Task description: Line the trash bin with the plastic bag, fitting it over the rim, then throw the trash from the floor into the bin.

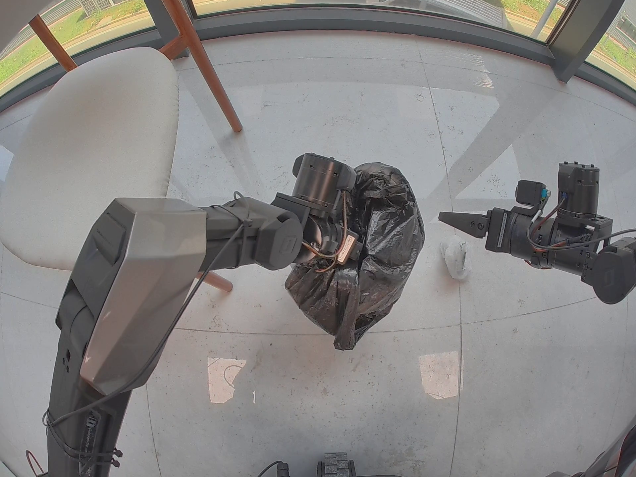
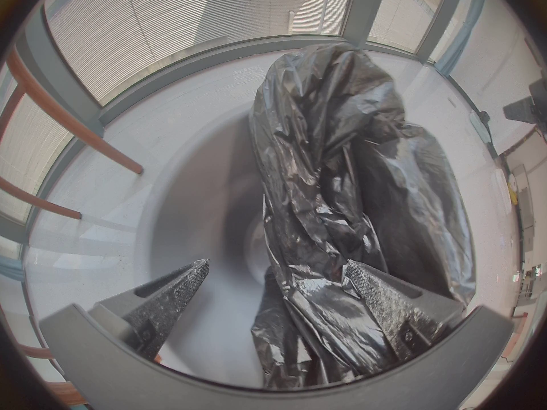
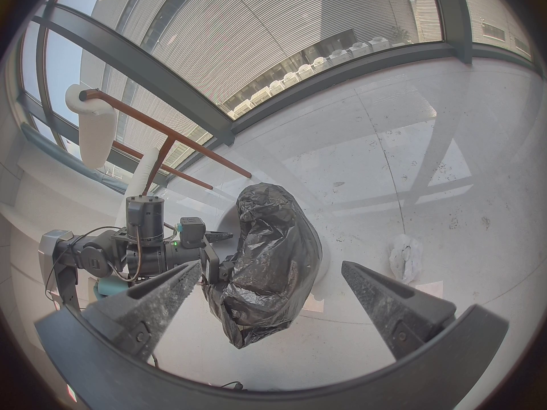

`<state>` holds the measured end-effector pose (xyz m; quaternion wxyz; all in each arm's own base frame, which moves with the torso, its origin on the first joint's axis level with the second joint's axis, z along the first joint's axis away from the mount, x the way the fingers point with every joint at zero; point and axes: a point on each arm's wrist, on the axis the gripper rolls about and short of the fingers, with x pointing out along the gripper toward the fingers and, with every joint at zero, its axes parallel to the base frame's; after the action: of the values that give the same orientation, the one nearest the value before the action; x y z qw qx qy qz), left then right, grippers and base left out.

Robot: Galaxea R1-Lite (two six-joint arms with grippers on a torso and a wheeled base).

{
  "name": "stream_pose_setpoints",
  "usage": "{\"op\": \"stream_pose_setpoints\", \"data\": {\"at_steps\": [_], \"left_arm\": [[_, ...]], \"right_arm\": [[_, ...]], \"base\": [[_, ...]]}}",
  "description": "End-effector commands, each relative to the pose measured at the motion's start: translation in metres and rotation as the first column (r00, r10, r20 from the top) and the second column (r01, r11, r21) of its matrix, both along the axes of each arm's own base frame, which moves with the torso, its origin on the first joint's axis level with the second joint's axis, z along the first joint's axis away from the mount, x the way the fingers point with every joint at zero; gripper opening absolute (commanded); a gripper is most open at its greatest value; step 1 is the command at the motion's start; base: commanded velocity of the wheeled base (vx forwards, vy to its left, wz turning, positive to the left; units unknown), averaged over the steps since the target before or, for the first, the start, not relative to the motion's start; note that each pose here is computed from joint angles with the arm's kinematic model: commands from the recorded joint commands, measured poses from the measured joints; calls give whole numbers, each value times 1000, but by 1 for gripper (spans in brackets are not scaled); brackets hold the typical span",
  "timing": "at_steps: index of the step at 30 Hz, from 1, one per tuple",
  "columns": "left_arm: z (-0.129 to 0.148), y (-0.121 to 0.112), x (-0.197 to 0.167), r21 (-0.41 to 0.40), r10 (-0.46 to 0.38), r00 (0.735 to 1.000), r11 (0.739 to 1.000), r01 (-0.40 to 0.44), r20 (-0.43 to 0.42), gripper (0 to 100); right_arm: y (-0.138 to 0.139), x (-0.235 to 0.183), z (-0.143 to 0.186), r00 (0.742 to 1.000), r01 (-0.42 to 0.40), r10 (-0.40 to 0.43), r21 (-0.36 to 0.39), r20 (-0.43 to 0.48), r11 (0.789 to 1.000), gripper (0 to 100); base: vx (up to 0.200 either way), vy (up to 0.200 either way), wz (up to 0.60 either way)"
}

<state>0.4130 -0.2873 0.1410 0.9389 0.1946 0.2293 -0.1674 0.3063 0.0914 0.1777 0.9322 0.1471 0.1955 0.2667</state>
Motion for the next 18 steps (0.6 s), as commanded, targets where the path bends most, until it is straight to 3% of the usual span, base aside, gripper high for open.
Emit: {"op": "stream_pose_setpoints", "data": {"at_steps": [1, 13, 18], "left_arm": [[-3, -7, -5, 3, -22, 1000, 1000, 22, -10, 100], [2, -8, -5, -19, -61, 998, 998, 61, -1, 100], [16, -7, -7, -40, -66, 997, 997, 68, 43, 100]], "right_arm": [[0, 0, -2, 1000, -1, 1, -1, -5, 1000, 100], [0, -1, -1, 1000, 5, -5, -3, -5, 1000, 100], [0, -1, -1, 1000, 7, -7, -3, -3, 1000, 100]], "base": [[0, 0, 0], [0, 0, 0], [0, 0, 0]]}}
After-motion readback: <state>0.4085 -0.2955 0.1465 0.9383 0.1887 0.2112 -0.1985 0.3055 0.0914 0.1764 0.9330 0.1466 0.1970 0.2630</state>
